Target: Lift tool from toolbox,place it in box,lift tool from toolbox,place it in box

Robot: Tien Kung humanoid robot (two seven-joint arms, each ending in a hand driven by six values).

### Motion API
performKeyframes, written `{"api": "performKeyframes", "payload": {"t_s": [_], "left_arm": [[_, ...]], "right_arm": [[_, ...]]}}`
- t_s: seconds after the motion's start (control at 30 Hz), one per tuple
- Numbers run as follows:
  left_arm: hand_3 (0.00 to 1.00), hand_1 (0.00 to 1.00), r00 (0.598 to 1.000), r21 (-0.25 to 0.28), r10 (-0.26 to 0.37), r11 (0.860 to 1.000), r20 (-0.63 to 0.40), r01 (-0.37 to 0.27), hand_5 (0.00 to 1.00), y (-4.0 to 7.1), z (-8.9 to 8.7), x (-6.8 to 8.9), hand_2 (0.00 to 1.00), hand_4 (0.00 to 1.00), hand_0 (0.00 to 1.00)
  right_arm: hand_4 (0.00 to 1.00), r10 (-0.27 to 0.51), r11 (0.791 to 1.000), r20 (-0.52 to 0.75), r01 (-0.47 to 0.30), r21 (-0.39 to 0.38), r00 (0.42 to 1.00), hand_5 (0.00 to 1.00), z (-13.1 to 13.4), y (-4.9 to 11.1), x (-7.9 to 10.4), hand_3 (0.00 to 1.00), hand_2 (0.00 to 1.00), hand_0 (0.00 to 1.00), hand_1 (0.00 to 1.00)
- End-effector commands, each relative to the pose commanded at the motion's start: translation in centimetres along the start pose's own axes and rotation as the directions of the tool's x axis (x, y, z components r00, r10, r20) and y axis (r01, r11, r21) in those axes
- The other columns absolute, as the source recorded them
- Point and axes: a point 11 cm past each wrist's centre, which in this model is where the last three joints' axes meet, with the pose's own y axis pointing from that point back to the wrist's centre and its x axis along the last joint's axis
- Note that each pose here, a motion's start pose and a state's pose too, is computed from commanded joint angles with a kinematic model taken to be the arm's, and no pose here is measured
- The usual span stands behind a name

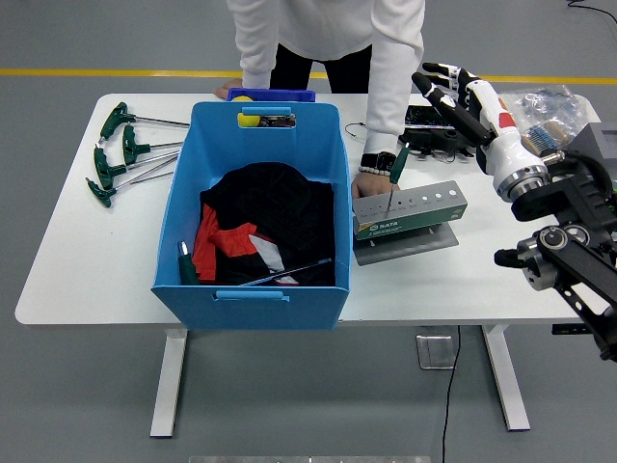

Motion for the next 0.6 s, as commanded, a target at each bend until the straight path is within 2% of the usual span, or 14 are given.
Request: {"api": "performKeyframes", "payload": {"t_s": [0.13,0.27,0.43,0.6], "left_arm": [[0.810,0.781,1.000,-0.001,-0.001,1.000,0.002,0.001,0.998,0.0,0.0,-0.1,0.801,0.647,0.802],[0.810,0.781,1.000,-0.001,-0.002,1.000,0.004,0.002,0.998,0.0,0.0,-0.1,0.801,0.647,0.802],[0.809,0.780,1.000,0.001,-0.001,1.000,0.010,0.001,0.998,0.0,0.0,-0.2,0.800,0.645,0.802],[0.809,0.779,1.000,0.005,0.000,1.000,0.019,0.000,0.998,0.0,0.0,-0.2,0.800,0.639,0.801]], "right_arm": [[0.998,0.026,0.996,0.173,-0.011,-0.086,0.985,0.857,2.3,1.1,0.5,0.854,0.799,0.725,0.723],[0.998,0.069,0.982,0.316,-0.008,-0.189,0.946,0.857,4.8,1.9,0.8,0.854,0.799,0.725,0.723],[0.998,0.131,0.947,0.485,0.035,-0.319,0.865,0.879,8.0,2.9,0.1,0.867,0.799,0.716,0.719],[0.998,0.197,0.915,0.579,0.063,-0.397,0.791,0.874,9.8,3.2,-0.2,0.880,0.795,0.710,0.707]]}}
